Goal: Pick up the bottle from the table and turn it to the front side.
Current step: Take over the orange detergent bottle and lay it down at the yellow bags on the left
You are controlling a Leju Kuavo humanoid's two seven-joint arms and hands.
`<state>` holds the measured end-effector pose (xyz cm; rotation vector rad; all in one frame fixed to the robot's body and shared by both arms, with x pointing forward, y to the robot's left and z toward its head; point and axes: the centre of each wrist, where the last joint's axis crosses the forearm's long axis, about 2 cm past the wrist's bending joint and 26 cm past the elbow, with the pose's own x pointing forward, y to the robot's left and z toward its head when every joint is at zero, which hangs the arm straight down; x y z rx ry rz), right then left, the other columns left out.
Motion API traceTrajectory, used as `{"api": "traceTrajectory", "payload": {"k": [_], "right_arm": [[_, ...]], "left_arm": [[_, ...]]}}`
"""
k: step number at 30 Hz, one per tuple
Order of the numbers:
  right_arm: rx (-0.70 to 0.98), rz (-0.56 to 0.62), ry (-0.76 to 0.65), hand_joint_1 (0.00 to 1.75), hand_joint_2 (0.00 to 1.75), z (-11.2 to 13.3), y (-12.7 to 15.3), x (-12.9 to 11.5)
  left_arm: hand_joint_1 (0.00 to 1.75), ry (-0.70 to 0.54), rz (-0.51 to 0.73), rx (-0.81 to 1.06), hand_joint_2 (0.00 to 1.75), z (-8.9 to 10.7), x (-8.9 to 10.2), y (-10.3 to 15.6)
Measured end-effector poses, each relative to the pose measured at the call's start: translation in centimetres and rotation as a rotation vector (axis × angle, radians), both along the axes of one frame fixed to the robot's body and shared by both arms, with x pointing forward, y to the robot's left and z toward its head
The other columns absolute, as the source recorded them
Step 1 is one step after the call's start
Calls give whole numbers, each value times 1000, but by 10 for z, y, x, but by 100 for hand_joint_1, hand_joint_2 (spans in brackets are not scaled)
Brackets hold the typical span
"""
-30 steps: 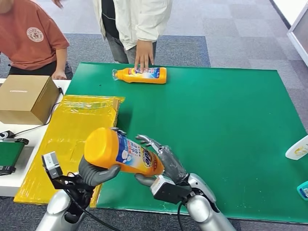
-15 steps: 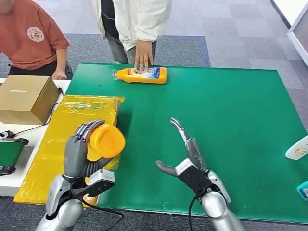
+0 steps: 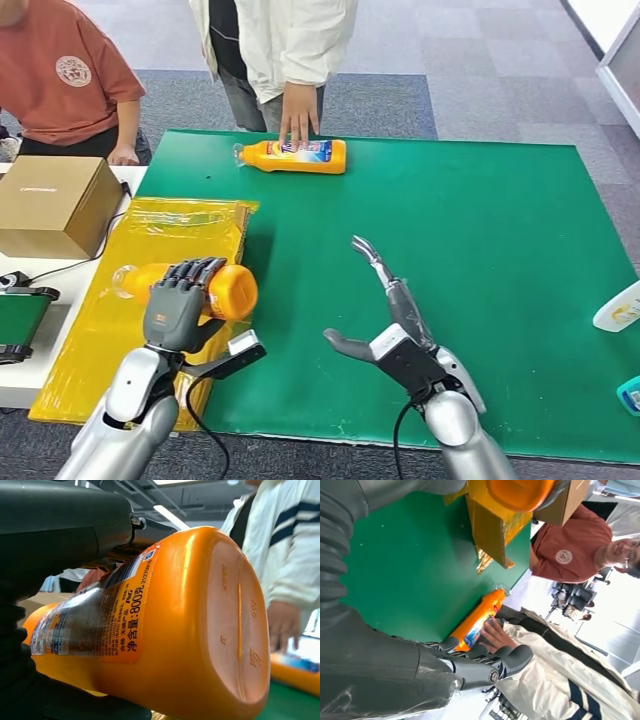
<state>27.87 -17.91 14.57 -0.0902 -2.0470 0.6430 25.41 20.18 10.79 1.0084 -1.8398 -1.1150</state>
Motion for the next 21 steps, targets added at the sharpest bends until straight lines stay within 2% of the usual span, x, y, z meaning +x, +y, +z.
{"api": "traceTrajectory", "payload": {"k": [4, 9, 10, 13, 15, 16, 17, 19, 20, 21], "right_arm": [[11, 20, -19, 0, 175, 6, 4, 1], [14, 42, -41, 0, 175, 13, 8, 3], [14, 46, -44, 0, 175, 14, 9, 3], [16, 57, -55, 0, 175, 17, 11, 2], [19, 61, -63, 0, 175, 19, 12, 1], [20, 62, -67, 0, 175, 19, 13, 1], [21, 63, -70, 0, 175, 20, 13, 1], [22, 65, -75, 0, 175, 21, 13, 1], [23, 68, -79, 0, 175, 22, 14, 1], [23, 70, -82, 0, 175, 22, 14, 0]], "left_arm": [[175, 42, 17, 53, 175, -13, 18, 14], [175, 57, 2, 70, 175, -14, 31, 19], [166, 62, -4, 67, 175, -14, 33, 18], [118, 82, -27, 55, 175, -14, 35, 16], [67, 102, -46, 41, 175, -14, 35, 13], [47, 112, -56, 33, 175, -15, 34, 11], [36, 122, -66, 24, 175, -15, 33, 10], [68, 140, -85, 7, 175, -16, 32, 8], [61, 153, -97, -5, 175, -17, 31, 7], [45, 166, -107, -16, 175, -18, 30, 6]]}}
